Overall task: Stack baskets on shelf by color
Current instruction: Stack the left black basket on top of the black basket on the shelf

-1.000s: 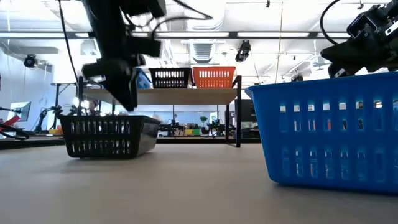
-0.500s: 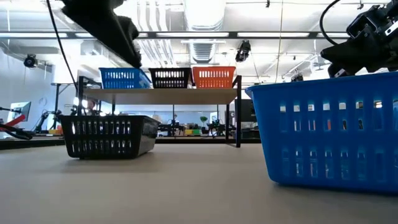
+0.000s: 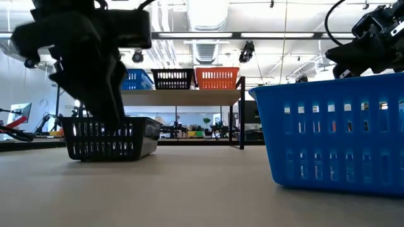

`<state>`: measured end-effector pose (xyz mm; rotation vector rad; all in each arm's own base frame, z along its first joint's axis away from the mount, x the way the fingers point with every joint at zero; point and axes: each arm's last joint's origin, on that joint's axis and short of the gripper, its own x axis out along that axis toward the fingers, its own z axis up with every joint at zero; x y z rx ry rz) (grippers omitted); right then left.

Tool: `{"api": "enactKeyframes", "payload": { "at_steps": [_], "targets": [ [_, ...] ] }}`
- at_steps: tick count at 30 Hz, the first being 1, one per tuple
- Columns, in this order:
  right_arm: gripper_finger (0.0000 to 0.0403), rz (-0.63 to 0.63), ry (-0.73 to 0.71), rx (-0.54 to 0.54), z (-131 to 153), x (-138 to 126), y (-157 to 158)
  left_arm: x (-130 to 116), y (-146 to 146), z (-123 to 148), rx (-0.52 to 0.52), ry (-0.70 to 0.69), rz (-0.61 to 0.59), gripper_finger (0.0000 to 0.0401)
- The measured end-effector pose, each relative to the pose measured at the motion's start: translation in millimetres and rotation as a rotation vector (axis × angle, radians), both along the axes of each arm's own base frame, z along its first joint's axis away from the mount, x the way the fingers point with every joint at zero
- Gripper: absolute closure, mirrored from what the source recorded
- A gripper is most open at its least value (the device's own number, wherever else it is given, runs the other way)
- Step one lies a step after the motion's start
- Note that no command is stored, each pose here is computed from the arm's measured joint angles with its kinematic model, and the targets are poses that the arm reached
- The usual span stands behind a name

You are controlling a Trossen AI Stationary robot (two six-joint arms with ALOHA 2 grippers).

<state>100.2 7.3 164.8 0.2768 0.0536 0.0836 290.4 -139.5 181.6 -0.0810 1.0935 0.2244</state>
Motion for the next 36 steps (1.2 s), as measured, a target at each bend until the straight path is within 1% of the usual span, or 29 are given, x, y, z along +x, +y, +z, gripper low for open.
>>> {"api": "enactKeyframes", "payload": {
  "at_steps": [4,8,12,13,17,20,23,26,28,31,33,34,36],
  "targets": [
    [0.0394,0.0,0.0,0.0,0.0,0.0,0.0,-3.0,2.9,-2.8,0.023,0.046,0.007,0.0276],
    [0.0394,0.0,-0.002,0.0,-0.1,0.1,0.0,-5.4,4.6,-4.4,0.043,0.078,0.002,0.0329],
    [0.0394,0.0,-0.002,0.0,-0.2,0.1,0.0,-4.9,4.6,-5.3,0.048,0.082,-0.008,0.0384],
    [0.0394,0.0,-0.002,0.0,-0.2,0.1,0.0,-4.5,4.4,-4.3,0.054,0.083,-0.021,0.0392],
    [0.0394,-0.001,-0.001,0.0,-0.4,0.1,0.0,1.1,0.6,10.3,0.071,0.072,-0.06,0.0396],
    [0.0394,-0.001,-0.001,0.0,-0.4,0.1,0.0,8.6,-4.2,33.8,0.096,0.059,-0.125,0.04],
    [0.0394,-0.001,-0.001,0.0,-0.4,0.1,0.0,13.8,-9.7,61.2,0.139,0.045,-0.215,0.04],
    [0.0394,-0.001,-0.002,0.0,-0.4,0.1,0.0,14.4,-9.9,89.1,0.245,0.039,-0.241,0.04],
    [0.0394,-0.001,-0.001,0.0,-0.5,0.1,0.0,13.3,-6.4,107.5,0.349,0.032,-0.225,0.04],
    [0.0394,-0.001,-0.001,0.0,-0.6,0.1,0.0,13.7,5.0,131.3,0.532,-0.003,-0.175,0.0401],
    [0.0394,-0.001,-0.001,0.0,-0.6,0.1,-0.1,15.1,18.0,144.0,0.635,-0.027,-0.147,0.0401],
    [0.0394,-0.001,-0.001,0.0,-0.6,0.1,0.0,16.2,26.8,148.8,0.665,-0.023,-0.139,0.0401],
    [0.0394,-0.001,-0.001,-0.001,-0.6,0.1,-0.1,18.9,48.8,155.9,0.688,-0.001,-0.112,0.0401]
  ]
}}
